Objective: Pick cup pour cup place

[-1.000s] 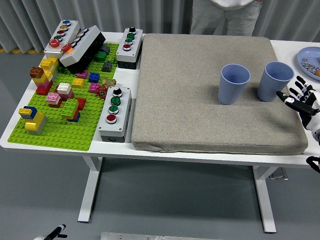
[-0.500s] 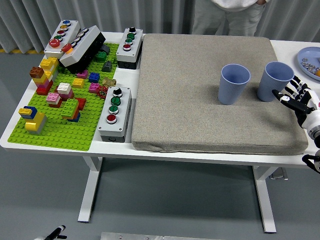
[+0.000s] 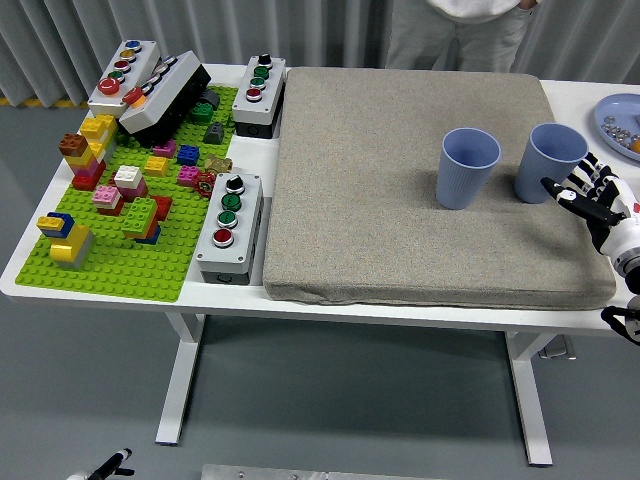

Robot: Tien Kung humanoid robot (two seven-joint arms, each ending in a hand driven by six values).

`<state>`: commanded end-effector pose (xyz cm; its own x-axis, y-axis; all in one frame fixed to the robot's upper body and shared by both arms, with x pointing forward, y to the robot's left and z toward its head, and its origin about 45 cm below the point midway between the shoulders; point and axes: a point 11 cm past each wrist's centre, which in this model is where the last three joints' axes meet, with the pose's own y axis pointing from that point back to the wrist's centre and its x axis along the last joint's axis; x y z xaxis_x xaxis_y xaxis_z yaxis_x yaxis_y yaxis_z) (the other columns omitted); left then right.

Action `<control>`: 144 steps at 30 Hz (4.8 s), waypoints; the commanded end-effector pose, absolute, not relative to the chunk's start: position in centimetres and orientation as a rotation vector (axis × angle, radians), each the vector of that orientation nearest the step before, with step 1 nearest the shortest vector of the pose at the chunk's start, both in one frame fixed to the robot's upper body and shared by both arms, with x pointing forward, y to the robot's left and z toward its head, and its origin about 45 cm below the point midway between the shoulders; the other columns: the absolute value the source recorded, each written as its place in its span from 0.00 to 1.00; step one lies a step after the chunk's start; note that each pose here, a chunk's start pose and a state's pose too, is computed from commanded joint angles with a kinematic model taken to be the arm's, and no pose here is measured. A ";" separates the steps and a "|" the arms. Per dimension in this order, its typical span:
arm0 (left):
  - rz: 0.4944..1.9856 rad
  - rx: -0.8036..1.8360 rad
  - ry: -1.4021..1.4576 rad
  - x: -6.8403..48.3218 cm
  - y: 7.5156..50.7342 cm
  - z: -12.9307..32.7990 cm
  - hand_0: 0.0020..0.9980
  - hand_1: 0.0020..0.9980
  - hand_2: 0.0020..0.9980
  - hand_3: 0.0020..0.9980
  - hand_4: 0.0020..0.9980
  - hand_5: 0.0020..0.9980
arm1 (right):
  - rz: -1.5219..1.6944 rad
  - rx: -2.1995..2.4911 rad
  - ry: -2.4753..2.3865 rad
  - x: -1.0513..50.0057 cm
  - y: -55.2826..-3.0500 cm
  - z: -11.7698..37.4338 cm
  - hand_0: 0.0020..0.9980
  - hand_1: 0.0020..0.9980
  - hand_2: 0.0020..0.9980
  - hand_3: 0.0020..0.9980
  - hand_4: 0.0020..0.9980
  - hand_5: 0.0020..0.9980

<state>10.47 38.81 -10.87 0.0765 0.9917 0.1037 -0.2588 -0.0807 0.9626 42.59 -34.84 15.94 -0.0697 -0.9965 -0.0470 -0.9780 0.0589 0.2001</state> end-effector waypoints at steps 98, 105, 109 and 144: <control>1.311 1.116 0.875 11.7 38.6 -10.6 0.85 0.83 0.85 0.76 0.63 0.96 | -0.306 2.075 -2.208 43.9 -34.2 16.2 0.98 0.94 1.00 0.92 0.85 0.41; 1.311 1.113 0.875 11.8 38.5 -10.6 0.85 0.83 0.85 0.76 0.63 0.96 | -0.310 2.068 -2.212 43.9 -34.2 15.9 0.98 0.94 1.00 0.92 0.85 0.41; 1.311 1.112 0.873 11.8 38.5 -10.6 0.85 0.83 0.85 0.76 0.63 0.96 | -0.306 2.061 -2.216 43.9 -34.3 15.9 0.98 0.94 1.00 0.92 0.85 0.41; 1.300 1.108 0.861 12.1 38.2 -10.6 0.85 0.83 0.85 0.76 0.63 0.97 | -0.327 2.044 -2.196 44.2 -34.0 15.1 0.98 0.94 1.00 0.92 0.84 0.42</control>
<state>12.12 38.24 -10.60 0.1128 0.9884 0.1015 -0.2915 -0.0648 0.9544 44.19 -34.00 15.12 -0.0784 -0.9953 -0.0565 -0.9686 0.0627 0.2406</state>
